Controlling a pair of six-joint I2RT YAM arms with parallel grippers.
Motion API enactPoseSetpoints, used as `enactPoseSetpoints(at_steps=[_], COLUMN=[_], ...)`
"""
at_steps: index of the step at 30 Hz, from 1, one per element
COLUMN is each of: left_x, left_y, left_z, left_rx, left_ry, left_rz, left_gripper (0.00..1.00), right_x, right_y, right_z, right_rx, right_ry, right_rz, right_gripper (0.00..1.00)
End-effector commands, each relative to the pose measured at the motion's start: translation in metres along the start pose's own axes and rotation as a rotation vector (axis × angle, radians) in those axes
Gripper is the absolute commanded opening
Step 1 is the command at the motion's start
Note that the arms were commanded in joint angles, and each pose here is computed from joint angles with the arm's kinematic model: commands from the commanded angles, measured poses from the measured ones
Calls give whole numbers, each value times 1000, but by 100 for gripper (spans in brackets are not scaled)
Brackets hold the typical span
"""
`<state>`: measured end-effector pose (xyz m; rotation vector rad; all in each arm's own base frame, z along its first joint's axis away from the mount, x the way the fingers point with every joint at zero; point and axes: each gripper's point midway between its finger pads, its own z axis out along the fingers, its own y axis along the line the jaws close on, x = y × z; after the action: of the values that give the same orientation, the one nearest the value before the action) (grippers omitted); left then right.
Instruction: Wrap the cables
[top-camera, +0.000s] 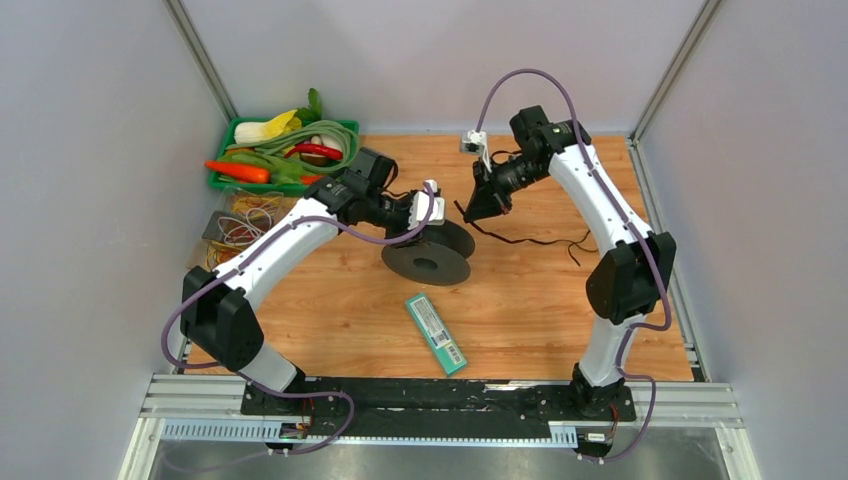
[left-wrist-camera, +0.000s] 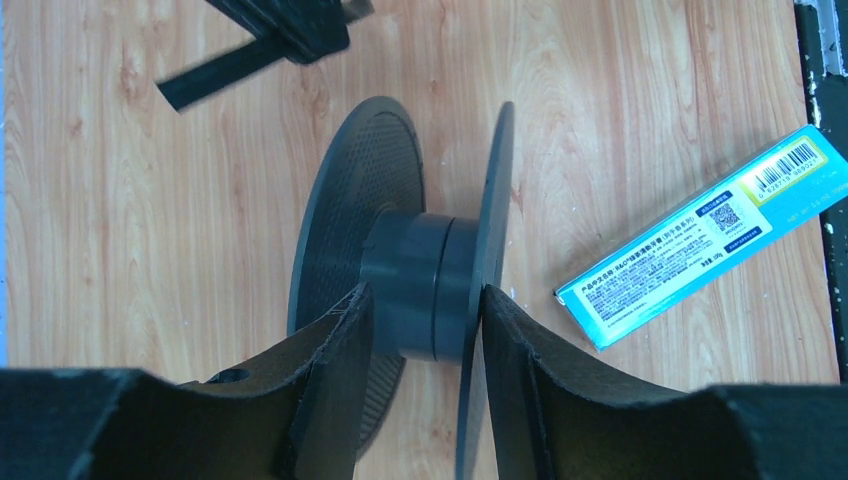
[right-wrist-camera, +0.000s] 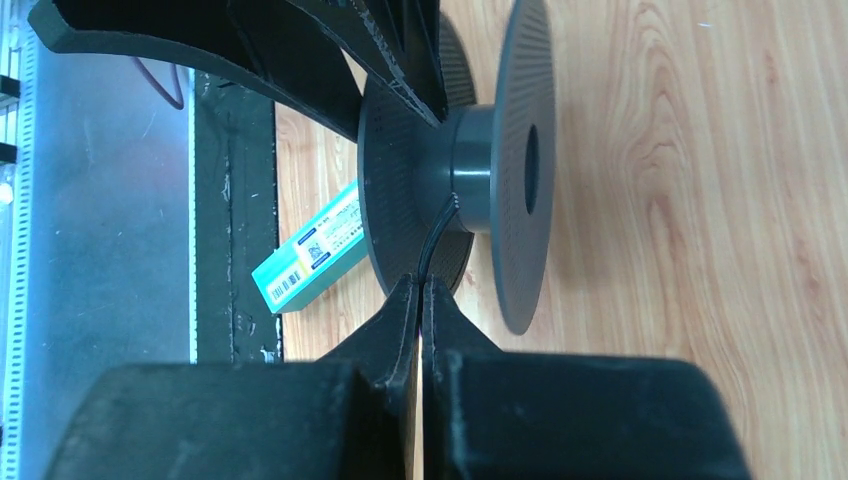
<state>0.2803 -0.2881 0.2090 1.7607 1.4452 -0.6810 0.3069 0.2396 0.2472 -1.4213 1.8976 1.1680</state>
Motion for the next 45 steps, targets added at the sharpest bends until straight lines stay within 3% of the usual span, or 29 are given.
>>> enactPoseSetpoints(at_steps=[1,7,11,21,30,37,40,45], left_x=[-13,-37,-50,-69,-81,-78,-77,-76], left_y=[-5,5,16,50,30,11,7,3], left_z=[-10,-34,-55,-59,-41,-28,-23,-17], left_rx=[7,-102,-266,-557,-571,-497,-489,-465], left_ry=[-53,-143,-198,-242,-272,-268,-257,-238], left_rz=[61,135,317,744,1044,1165,1215,1271], left_gripper=[52,54,54,54,53,50,47,33], right_x=[4,5,3,4,5,3,2,2], right_y=[39,50,66,87,94,96,96,97], right_z=[2,7,10,19,22,21,22,22], right_rx=[-121,-165,-205,-286,-316,-322,-325,-335], right_ry=[35,53,63,62,56,46,46,38], right_rz=[118,123,132,229,283,295,304,314], right_gripper=[0,0,0,0,0,0,0,0])
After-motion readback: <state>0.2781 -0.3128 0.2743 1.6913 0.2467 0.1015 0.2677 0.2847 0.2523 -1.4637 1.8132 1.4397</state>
